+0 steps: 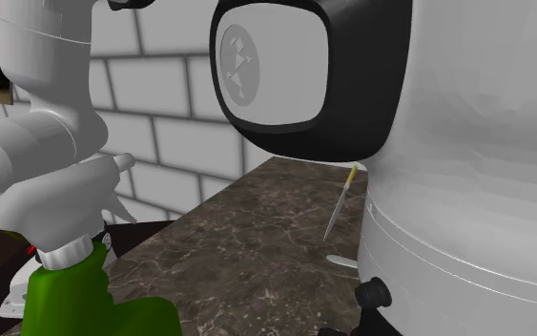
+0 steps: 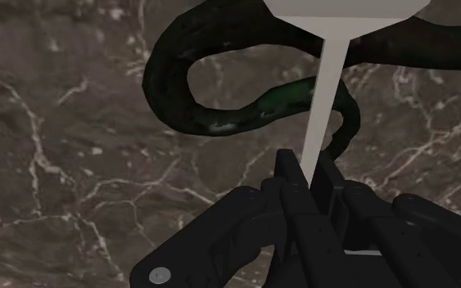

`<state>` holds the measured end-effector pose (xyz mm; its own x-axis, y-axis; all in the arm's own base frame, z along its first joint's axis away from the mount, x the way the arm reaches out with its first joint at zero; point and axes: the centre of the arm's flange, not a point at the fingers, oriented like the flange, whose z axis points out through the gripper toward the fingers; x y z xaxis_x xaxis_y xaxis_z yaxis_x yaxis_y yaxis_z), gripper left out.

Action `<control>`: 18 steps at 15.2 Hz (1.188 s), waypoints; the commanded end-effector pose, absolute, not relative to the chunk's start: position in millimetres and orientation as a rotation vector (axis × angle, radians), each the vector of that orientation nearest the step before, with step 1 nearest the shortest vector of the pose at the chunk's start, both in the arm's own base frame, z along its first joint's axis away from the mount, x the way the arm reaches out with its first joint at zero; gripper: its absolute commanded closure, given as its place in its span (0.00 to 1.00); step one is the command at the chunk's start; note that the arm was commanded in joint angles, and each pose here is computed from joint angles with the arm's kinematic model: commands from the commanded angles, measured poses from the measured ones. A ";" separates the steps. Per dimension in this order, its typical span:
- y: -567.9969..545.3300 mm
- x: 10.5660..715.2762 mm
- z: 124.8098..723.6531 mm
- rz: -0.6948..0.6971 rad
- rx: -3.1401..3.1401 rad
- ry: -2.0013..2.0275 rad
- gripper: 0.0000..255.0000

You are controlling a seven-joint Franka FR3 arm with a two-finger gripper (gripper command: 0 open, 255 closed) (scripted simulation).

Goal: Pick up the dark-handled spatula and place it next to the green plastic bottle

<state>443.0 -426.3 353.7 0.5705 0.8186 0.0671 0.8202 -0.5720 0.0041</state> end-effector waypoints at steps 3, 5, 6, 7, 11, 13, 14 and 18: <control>-426.0 443.9 351.1 -0.091 -2.756 -1.439 0.00; -426.0 443.8 351.3 -0.091 -2.756 -1.439 0.00; -426.0 443.8 351.4 -0.091 -2.756 -1.439 0.00; -425.5 443.3 350.5 -0.091 -2.756 -1.439 0.00; -428.3 441.4 400.4 -0.091 -2.756 -1.439 0.00; -428.3 441.4 400.4 -0.091 -2.756 -1.438 0.00; -428.3 441.4 400.4 -0.091 -2.756 -1.439 0.00; -428.3 441.4 400.4 -0.091 -2.756 -1.439 0.00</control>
<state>441.4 -428.3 400.4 0.5706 0.8186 0.0663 0.8204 -0.5718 -0.0004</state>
